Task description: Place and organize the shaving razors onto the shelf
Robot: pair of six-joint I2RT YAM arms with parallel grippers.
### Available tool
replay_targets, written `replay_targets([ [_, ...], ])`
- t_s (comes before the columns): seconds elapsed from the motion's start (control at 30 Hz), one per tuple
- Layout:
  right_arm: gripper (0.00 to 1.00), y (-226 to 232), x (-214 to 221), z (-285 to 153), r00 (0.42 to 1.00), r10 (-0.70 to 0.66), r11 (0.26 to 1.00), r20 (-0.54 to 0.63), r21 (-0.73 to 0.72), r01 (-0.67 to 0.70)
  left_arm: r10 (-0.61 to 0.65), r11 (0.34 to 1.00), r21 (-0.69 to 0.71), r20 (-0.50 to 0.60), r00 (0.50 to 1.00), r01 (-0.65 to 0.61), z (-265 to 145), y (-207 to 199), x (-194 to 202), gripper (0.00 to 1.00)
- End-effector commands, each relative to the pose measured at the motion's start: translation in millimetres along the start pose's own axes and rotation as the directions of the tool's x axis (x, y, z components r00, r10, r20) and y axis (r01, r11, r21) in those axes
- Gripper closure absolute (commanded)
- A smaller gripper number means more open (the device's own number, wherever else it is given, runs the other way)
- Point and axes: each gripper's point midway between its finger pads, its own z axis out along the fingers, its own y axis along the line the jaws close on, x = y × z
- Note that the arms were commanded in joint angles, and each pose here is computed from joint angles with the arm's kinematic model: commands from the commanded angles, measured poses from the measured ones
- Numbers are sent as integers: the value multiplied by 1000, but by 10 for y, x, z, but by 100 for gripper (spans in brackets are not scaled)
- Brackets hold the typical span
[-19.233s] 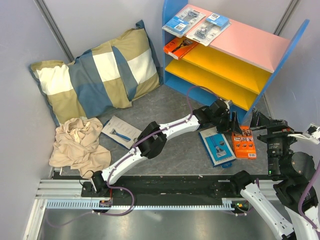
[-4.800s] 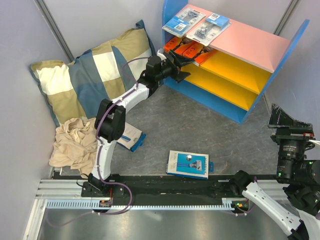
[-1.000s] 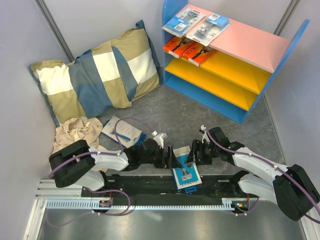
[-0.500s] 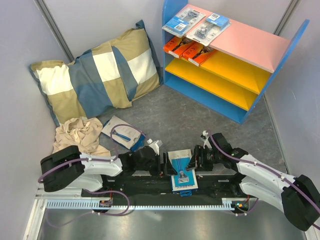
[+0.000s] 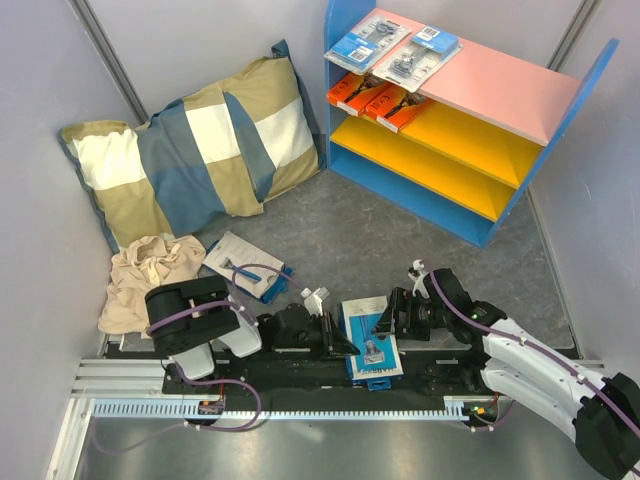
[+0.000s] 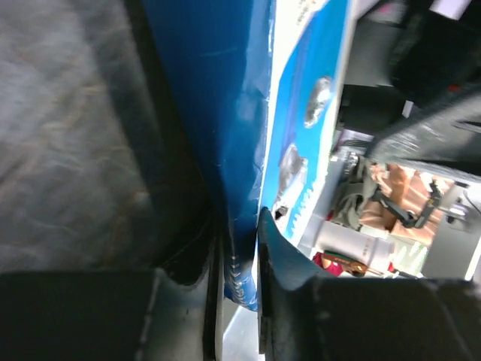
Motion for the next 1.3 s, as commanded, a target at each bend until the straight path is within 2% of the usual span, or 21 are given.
replay_targets([
  [0.0, 11, 275, -144, -66, 998, -18, 995, 58, -96, 23, 35, 997, 61, 87, 996, -40, -54, -153, -107, 83],
  [0.03, 9, 307, -179, -89, 997, -25, 994, 77, -101, 33, 46, 997, 53, 104, 994, -52, -72, -156, -135, 83],
  [0.07, 8, 325, -204, -104, 996, -35, 994, 88, -100, 43, 63, 993, 93, 123, 990, -74, -123, -322, -174, 83],
  [0.13, 6, 375, -266, -152, 992, -52, 993, 113, -96, 63, 106, 992, 50, 136, 985, -114, -163, -306, -204, 84],
  [0.17, 5, 390, -288, -166, 991, -59, 993, 122, -96, 71, 127, 985, 92, 162, 979, -143, -214, -523, -260, 85],
  [0.2, 5, 419, -312, -192, 989, -73, 992, 129, -93, 86, 168, 979, 83, 173, 970, -185, -242, -565, -283, 85],
  [0.23, 4, 430, -342, -207, 986, -80, 992, 144, -89, 93, 185, 980, 38, 172, 967, -194, -264, -506, -298, 85],
  [0.37, 3, 546, -397, -269, 980, -116, 985, 161, -112, 135, 254, 961, 61, 195, 947, -271, -404, -829, -381, 85],
  [0.6, 5, 1062, -432, -502, 950, -219, 907, 221, -312, 282, 304, 931, 141, 214, 928, -337, -538, -1080, -372, 85],
  [0.7, 17, 1235, -355, -590, 943, -252, 855, 216, -407, 321, 331, 919, 147, 221, 917, -367, -545, -1153, -388, 84],
  [0.8, 45, 1342, -305, -659, 940, -263, 818, 217, -466, 337, 349, 917, 113, 239, 906, -383, -547, -1191, -466, 84],
  [0.87, 56, 1368, -299, -679, 938, -262, 807, 225, -481, 341, 348, 915, 117, 263, 900, -387, -576, -1254, -525, 83],
  [0.9, 65, 1378, -304, -693, 936, -263, 804, 234, -483, 347, 349, 913, 119, 267, 898, -390, -586, -1268, -536, 83],
  [0.97, 71, 1396, -312, -708, 933, -266, 800, 240, -485, 353, 358, 909, 116, 279, 891, -401, -613, -1317, -582, 81],
  [1.07, 77, 1444, -353, -746, 923, -277, 792, 266, -482, 376, 375, 905, 89, 292, 880, -415, -676, -1331, -663, 73],
  [1.17, 81, 1507, -439, -780, 910, -284, 788, 301, -467, 400, 392, 905, 34, 313, 865, -423, -777, -1279, -806, 56],
  [1.2, 82, 1522, -466, -786, 908, -284, 789, 309, -463, 404, 396, 902, 32, 334, 855, -430, -863, -1321, -853, 42],
  [1.27, 84, 1591, -558, -838, 890, -291, 784, 353, -445, 432, 403, 903, -8, 371, 837, -431, -1033, -1317, -1024, 27],
])
